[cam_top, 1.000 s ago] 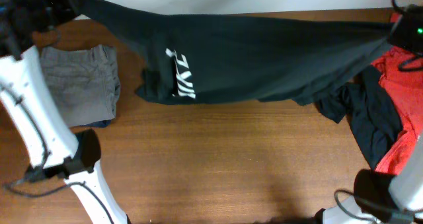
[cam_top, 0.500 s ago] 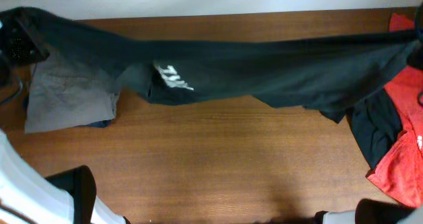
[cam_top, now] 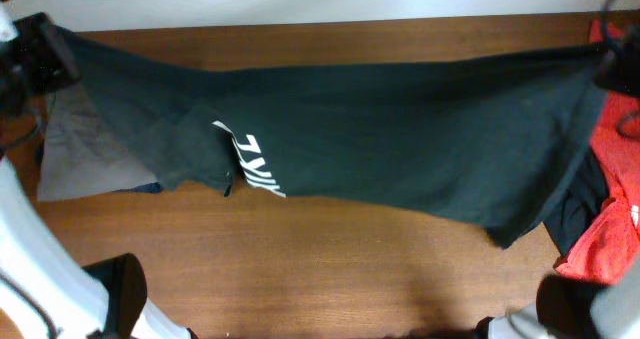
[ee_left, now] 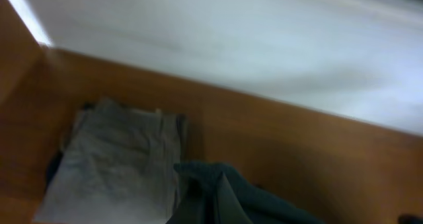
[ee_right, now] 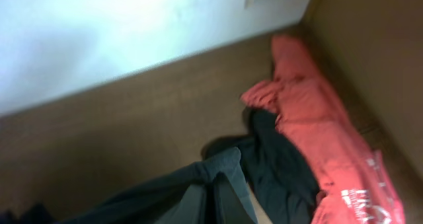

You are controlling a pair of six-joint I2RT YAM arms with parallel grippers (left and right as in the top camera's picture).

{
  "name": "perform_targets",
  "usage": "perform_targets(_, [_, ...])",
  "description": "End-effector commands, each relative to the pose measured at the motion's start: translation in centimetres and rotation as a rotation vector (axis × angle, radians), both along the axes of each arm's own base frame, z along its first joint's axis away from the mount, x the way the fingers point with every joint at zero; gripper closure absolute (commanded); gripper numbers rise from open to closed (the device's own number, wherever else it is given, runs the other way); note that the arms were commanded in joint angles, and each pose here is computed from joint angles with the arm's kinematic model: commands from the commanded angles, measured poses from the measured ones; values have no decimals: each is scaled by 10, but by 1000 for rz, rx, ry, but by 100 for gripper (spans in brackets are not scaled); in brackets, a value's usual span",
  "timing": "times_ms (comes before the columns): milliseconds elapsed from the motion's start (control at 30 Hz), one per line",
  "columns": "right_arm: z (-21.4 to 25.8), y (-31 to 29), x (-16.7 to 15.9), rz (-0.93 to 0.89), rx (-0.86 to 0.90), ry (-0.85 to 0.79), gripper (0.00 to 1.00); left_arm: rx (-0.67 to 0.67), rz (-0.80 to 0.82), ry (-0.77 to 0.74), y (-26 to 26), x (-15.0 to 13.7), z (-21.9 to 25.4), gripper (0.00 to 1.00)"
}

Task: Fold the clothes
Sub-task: 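Lift the sweatshirt high with both grippers and shake it out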

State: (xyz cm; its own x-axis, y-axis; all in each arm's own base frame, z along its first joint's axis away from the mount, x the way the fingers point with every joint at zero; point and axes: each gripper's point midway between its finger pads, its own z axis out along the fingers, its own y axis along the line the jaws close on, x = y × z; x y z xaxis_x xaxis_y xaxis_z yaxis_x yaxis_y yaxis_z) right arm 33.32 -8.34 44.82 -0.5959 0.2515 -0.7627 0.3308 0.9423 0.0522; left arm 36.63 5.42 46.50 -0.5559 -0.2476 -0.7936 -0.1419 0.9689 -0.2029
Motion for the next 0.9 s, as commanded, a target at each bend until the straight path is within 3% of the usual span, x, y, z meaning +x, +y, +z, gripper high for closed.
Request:
perform_targets(0, [-43, -3, 34, 50, 28, 130, 96, 18, -38, 139, -1, 39, -50, 100])
perform_targets(200, [-113, -9, 96, 106, 84, 272, 96, 53, -111, 215, -19, 112, -116, 100])
perform_targets(300, [-114, -18, 137, 98, 65, 170, 96, 146, -128, 116, -19, 158, -118, 100])
perform_targets(400, [-78, -24, 159, 58, 54, -6, 96, 193, -78, -66, -12, 188, -83, 100])
perform_targets(533, [-14, -37, 154, -31, 3, -206, 96, 212, -4, -319, 0, 188, -3, 100])
perform_targets(667, [4, -41, 136, -67, -33, -225, 96, 243, 58, -441, 15, 168, 47, 100])
perform_targets(733, [-2, -44, 129, -89, -43, -187, 96, 242, 57, -426, 15, 162, 48, 100])
perform_targets(867, [-33, -50, 111, -133, -56, -38, 96, 204, -12, -257, -3, 151, 6, 100])
